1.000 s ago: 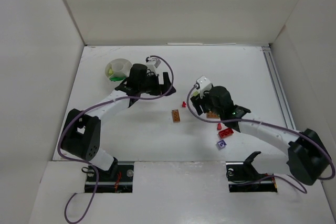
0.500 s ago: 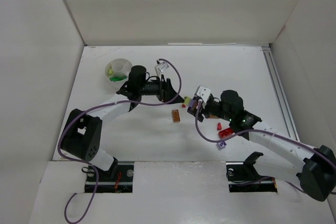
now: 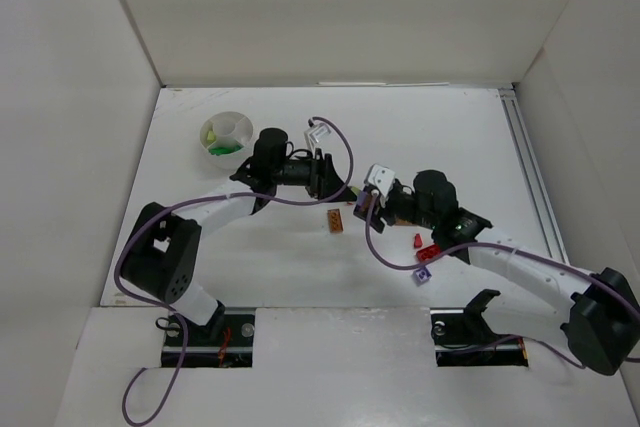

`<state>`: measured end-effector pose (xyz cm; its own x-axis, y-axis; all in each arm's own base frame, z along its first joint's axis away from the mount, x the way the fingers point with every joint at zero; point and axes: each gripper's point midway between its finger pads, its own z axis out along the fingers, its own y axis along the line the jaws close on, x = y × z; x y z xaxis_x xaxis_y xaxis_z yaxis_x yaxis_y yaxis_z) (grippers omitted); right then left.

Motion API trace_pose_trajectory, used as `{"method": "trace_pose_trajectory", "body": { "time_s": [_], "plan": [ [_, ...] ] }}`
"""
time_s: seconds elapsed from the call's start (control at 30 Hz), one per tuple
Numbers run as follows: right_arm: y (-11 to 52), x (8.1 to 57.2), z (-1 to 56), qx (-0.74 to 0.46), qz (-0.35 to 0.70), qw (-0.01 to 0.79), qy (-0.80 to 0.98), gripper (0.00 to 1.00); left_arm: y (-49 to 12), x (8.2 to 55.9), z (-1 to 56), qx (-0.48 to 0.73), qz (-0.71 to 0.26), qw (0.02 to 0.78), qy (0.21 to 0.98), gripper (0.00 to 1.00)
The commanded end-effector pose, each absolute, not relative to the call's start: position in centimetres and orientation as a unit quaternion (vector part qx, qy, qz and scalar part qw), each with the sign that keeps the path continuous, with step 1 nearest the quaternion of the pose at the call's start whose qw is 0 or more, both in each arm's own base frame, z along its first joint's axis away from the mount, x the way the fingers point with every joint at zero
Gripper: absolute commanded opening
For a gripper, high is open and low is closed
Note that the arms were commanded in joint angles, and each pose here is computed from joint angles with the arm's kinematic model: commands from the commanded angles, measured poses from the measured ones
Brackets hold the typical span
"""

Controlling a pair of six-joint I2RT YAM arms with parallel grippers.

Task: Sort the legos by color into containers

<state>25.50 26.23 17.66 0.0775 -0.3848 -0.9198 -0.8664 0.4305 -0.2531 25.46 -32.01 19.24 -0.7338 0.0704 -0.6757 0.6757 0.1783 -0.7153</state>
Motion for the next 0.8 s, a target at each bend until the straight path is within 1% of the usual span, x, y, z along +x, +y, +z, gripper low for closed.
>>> {"method": "trace_pose_trajectory", "body": {
  "time_s": [0.0, 0.07, 0.1, 0.17, 0.2, 0.23, 0.33, 0.37, 0.57, 0.73, 0.77],
  "plan": [
    [27.4, 26.2, 21.4, -0.484, 0.223, 0.592, 0.605, 0.34, -32.7, 26.0, 21.2, 0.278, -0.596, 0.280, 0.699, 0.74],
    [27.4, 26.5, 21.1, -0.482, 0.218, 0.590, 0.610, 0.34, -33.0, 25.7, 21.2, 0.278, -0.598, 0.275, 0.699, 0.67],
    [27.4, 26.5, 21.1, -0.482, 0.218, 0.590, 0.610, 0.34, -33.0, 25.7, 21.2, 0.278, -0.598, 0.275, 0.699, 0.56],
    [27.1, 26.8, 21.0, -0.477, 0.210, 0.592, 0.615, 0.34, -33.0, 25.7, 21.2, 0.278, -0.598, 0.275, 0.699, 0.44],
    [27.1, 26.8, 21.0, -0.477, 0.210, 0.592, 0.615, 0.34, -33.0, 25.7, 21.2, 0.278, -0.598, 0.275, 0.699, 0.36],
    [27.0, 26.9, 21.0, -0.474, 0.205, 0.593, 0.618, 0.34, -33.0, 25.7, 21.2, 0.278, -0.598, 0.275, 0.699, 0.23],
    [26.7, 27.1, 20.6, -0.466, 0.199, 0.591, 0.627, 0.33, -33.0, 25.7, 21.2, 0.275, -0.600, 0.272, 0.701, 0.10],
    [26.6, 27.2, 20.5, -0.461, 0.198, 0.591, 0.631, 0.33, -33.0, 25.7, 21.2, 0.275, -0.600, 0.272, 0.701, 0.00],
    [25.8, 26.8, 20.4, -0.451, 0.192, 0.596, 0.636, 0.33, -32.3, 26.4, 21.3, 0.264, -0.599, 0.275, 0.704, 0.00],
    [25.0, 27.1, 19.8, -0.444, 0.177, 0.592, 0.649, 0.31, -30.0, 27.9, 21.3, 0.242, -0.586, 0.303, 0.712, 0.00],
    [25.0, 27.1, 19.8, -0.444, 0.177, 0.592, 0.650, 0.31, -29.8, 27.9, 20.7, 0.234, -0.580, 0.295, 0.723, 0.00]
  ]
}}
